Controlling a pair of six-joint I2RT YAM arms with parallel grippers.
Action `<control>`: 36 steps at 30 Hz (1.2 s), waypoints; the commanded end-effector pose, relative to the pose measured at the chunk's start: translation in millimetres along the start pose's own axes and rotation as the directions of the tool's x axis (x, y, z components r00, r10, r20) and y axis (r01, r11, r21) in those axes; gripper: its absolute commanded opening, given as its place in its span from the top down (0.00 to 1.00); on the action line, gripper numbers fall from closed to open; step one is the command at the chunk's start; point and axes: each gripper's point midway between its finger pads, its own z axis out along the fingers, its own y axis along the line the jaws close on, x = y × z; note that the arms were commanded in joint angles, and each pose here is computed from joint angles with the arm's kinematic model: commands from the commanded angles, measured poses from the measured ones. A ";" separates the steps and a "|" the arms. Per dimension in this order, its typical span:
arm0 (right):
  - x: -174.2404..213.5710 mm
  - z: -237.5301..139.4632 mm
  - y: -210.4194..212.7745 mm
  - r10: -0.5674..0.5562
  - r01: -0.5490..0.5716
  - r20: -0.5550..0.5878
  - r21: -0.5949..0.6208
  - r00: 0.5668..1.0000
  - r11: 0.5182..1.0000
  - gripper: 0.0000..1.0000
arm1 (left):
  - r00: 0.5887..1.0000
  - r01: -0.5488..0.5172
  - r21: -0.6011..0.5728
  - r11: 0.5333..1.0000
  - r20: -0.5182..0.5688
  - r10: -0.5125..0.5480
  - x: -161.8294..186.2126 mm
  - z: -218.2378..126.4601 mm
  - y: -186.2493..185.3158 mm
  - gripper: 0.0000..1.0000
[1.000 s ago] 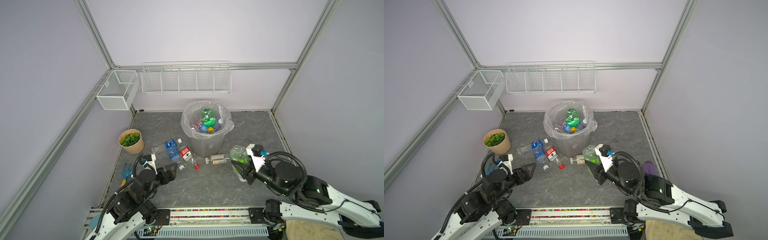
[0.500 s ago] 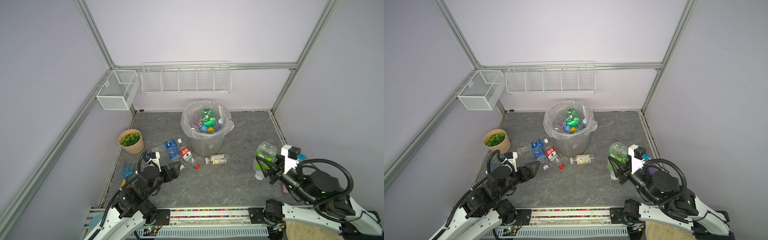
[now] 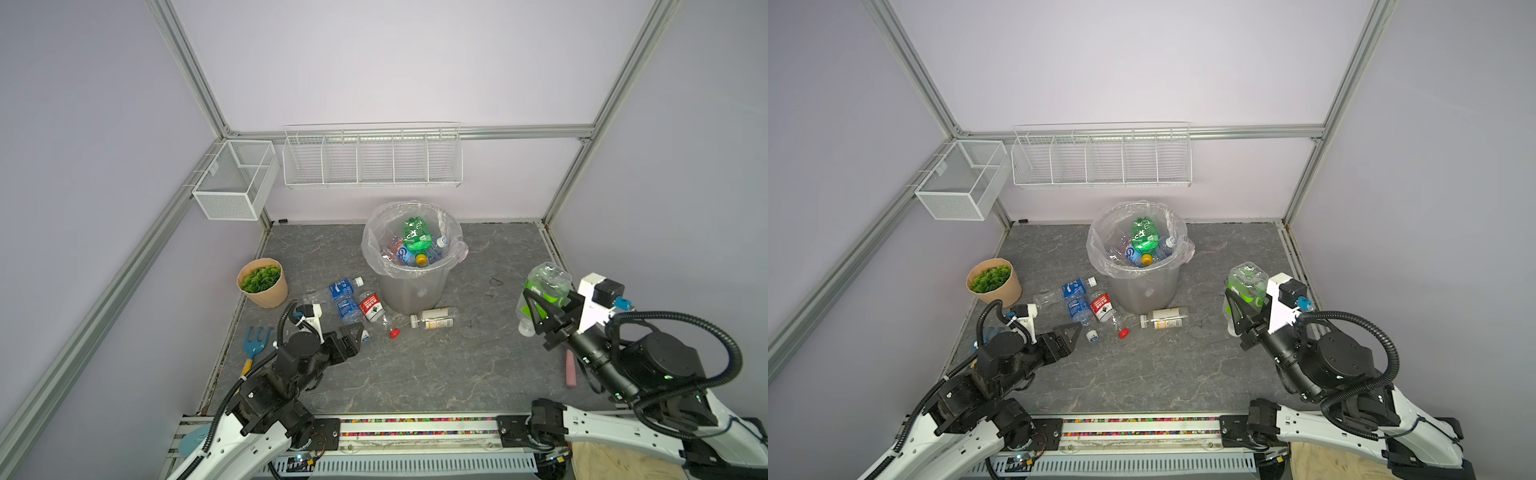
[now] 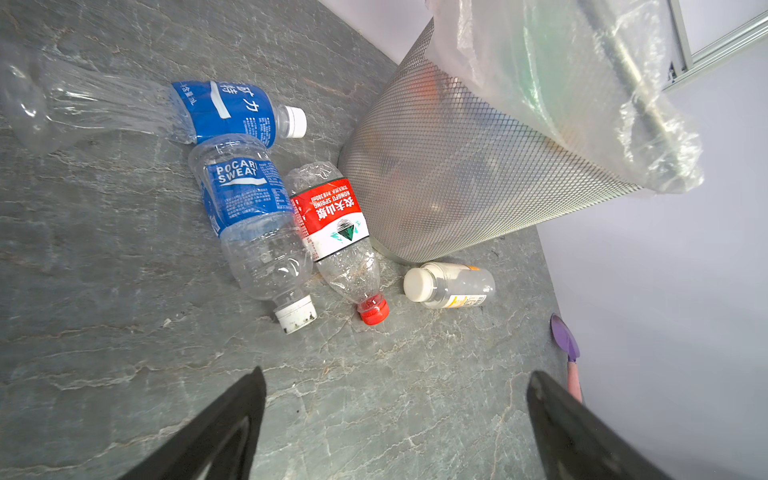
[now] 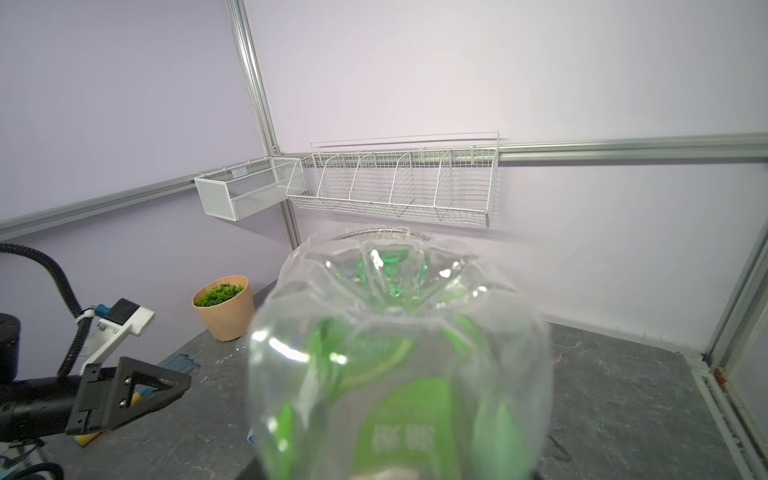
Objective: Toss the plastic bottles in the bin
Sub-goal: 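Lift the green-label bottle upright with the right gripper, then carry the green-label bottle over the bin with the right gripper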
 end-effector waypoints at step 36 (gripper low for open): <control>-61.1 101.4 50.1 -0.149 0.149 -0.045 -0.015 0.988 0.989 0.93 | 1.000 -0.004 -0.022 1.000 -0.013 0.004 9.4 0.5 12.5 0.03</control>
